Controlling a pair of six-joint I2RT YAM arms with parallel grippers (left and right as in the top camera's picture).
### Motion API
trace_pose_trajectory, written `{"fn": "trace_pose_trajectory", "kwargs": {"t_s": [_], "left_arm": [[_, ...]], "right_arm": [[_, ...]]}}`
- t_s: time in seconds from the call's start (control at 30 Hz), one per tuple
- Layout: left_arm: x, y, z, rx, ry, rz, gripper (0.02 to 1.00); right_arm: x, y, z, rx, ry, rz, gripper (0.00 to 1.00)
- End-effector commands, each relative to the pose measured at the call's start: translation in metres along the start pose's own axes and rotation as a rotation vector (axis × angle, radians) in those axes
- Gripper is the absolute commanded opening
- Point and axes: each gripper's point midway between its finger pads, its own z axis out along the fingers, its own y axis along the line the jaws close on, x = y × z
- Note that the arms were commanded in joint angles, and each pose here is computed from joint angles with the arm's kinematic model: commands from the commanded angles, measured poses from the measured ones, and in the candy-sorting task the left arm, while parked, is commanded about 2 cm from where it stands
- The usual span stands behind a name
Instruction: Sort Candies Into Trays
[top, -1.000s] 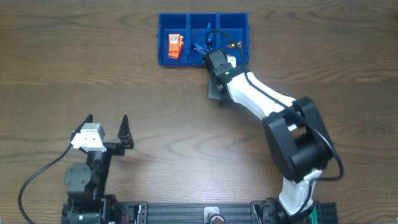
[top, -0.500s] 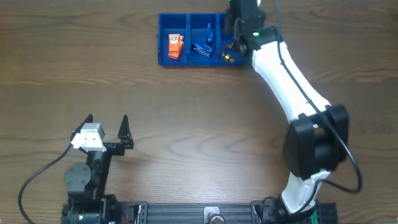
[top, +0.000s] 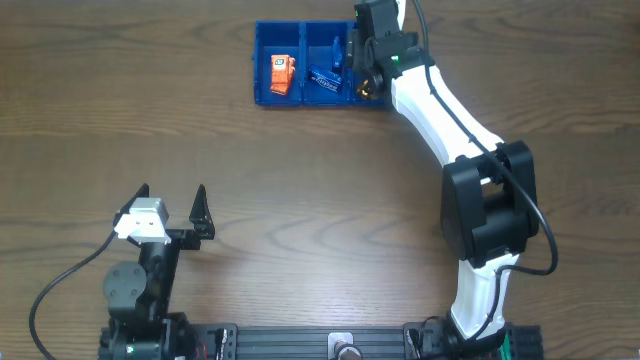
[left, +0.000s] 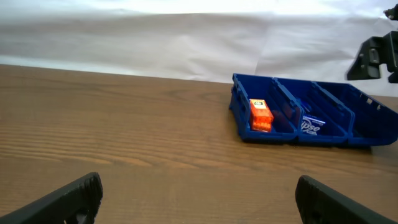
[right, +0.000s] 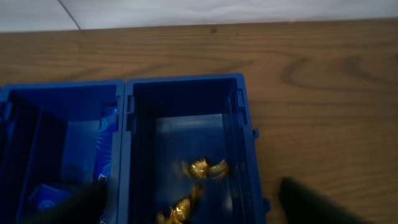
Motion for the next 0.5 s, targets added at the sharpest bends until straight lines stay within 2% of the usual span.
{"fn": "trace_pose_trajectory", "kwargs": {"t_s": [0.03,0.17,0.3,0.37,0.47,0.5], "left_arm": [[0.017,0.0,0.001,0.006,0.048,0.006,0.998],[0.017,0.0,0.001,0.006,0.048,0.006,0.998],[0.017,0.0,0.001,0.006,0.048,0.006,0.998],[0.017,0.0,0.001,0.006,0.048,0.006,0.998],[0.017,0.0,0.001,0.006,0.048,0.006,0.998],[0.017,0.0,0.001,0.006,0.048,0.006,0.998]], "right_arm": [[0.006,0.0,0.004,0.011,0.014,-0.013,0.998],[0.009,-0.004,-0.005,0.019,0.04,-0.021,0.998],[-0.036,-0.017,-0.071,0.002,-0.057,-0.034,0.998],[-0.064,-0.058,-0.123,0.042,-0.118,0.015,0.998],[-0.076,-0.104,-0.173,0.093,-0.152,0.019,0.998],[-0.078,-0.123,-0.191,0.135,-0.167,0.038,0.998]]}}
